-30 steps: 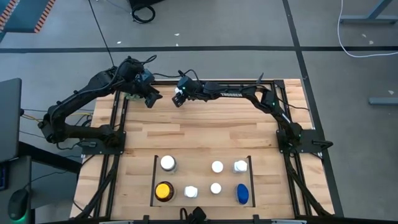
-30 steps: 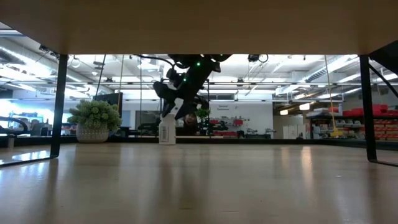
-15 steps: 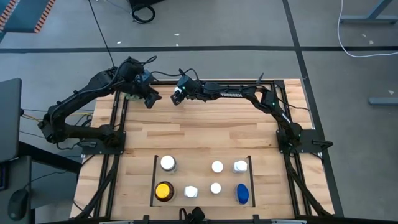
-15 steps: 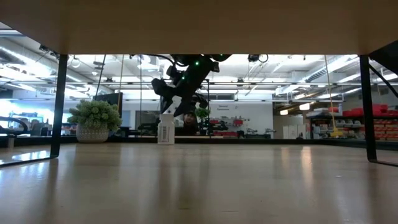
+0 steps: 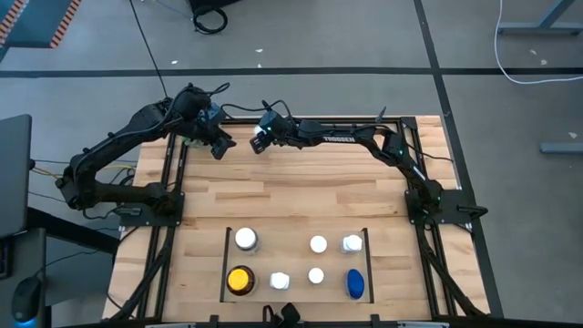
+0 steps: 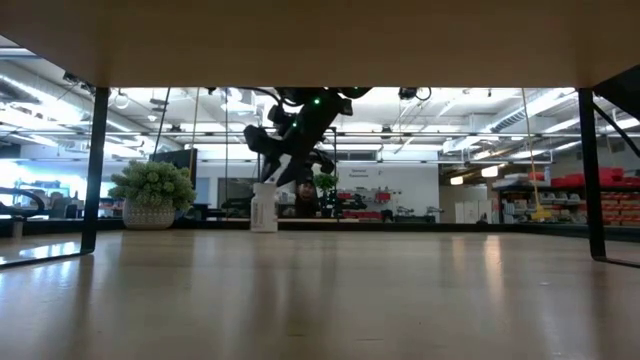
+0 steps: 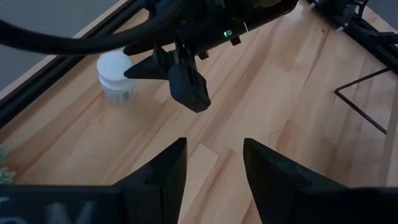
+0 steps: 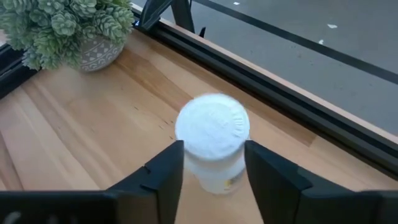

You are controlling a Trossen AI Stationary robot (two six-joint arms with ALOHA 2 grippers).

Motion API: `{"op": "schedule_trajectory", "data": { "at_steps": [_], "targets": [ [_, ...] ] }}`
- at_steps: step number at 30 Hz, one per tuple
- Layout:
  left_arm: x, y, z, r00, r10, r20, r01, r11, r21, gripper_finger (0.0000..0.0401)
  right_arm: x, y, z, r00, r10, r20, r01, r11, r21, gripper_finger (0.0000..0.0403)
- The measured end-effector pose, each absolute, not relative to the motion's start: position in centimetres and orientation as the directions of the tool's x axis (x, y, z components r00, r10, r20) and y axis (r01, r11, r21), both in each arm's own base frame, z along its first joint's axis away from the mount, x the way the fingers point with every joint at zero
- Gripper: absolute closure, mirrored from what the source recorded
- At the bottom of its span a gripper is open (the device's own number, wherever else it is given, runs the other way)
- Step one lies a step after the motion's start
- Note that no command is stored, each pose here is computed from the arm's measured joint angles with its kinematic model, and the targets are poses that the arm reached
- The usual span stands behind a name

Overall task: Pick and place medicine bottles onto shelf by color
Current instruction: Put the white pill bottle on the shelf

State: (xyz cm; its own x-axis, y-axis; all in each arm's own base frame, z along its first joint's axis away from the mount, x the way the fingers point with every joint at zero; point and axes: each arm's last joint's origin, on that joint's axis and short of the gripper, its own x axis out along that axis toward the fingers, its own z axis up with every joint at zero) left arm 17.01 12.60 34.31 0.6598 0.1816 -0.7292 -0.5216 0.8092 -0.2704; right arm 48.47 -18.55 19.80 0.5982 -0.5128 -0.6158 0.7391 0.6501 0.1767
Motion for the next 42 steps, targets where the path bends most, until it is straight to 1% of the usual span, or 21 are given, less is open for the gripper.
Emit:
{"op": "schedule_trajectory", "data": {
  "at_steps": [9, 12, 14, 18, 22, 28, 32, 37, 42],
  "targets": [
    [17.0, 12.6, 34.3, 0.66, 0.181, -0.729, -0.522, 0.809, -0.27, 0.0237, 48.8, -17.5, 19.8, 0.608, -0.5, -0.617, 0.729, 0.659, 0.184, 0.0302],
    [17.0, 12.6, 34.3, 0.66, 0.182, -0.729, -0.522, 0.809, -0.27, 0.0236, 48.9, -17.2, 19.8, 0.611, -0.495, -0.618, 0.721, 0.67, 0.176, 0.0309],
    [17.0, 12.6, 34.3, 0.66, 0.181, -0.729, -0.522, 0.809, -0.27, 0.0237, 49.0, -17.0, 19.8, 0.622, -0.478, -0.621, 0.703, 0.689, 0.174, 0.0302],
    [17.0, 12.6, 34.3, 0.66, 0.182, -0.729, -0.518, 0.813, -0.266, 0.0237, 49.3, -16.3, 19.8, 0.656, -0.417, -0.629, 0.653, 0.732, 0.196, 0.0267],
    [17.0, 12.6, 34.3, 0.66, 0.182, -0.729, -0.517, 0.814, -0.265, 0.0236, 49.6, -15.5, 19.8, 0.664, -0.402, -0.63, 0.64, 0.741, 0.202, 0.021],
    [17.0, 12.6, 34.3, 0.658, 0.18, -0.731, -0.517, 0.814, -0.265, 0.0237, 49.7, -15.2, 19.9, 0.648, -0.449, -0.615, 0.703, 0.663, 0.257, 0.012],
    [16.9, 12.5, 34.2, 0.653, 0.176, -0.736, -0.509, 0.822, -0.255, 0.0237, 49.8, -15.5, 20.2, 0.64, -0.511, -0.573, 0.739, 0.613, 0.28, 0.0072],
    [16.8, 12.5, 34.1, 0.644, 0.169, -0.747, -0.503, 0.829, -0.246, 0.0236, 49.8, -15.8, 20.5, 0.6, -0.607, -0.522, 0.779, 0.591, 0.208, 0.0036],
    [16.9, 12.3, 34.1, 0.639, 0.16, -0.752, -0.498, 0.832, -0.246, 0.0236, 49.7, -15.9, 20.6, 0.563, -0.653, -0.506, 0.811, 0.556, 0.184, 0.0024]
  ]
}}
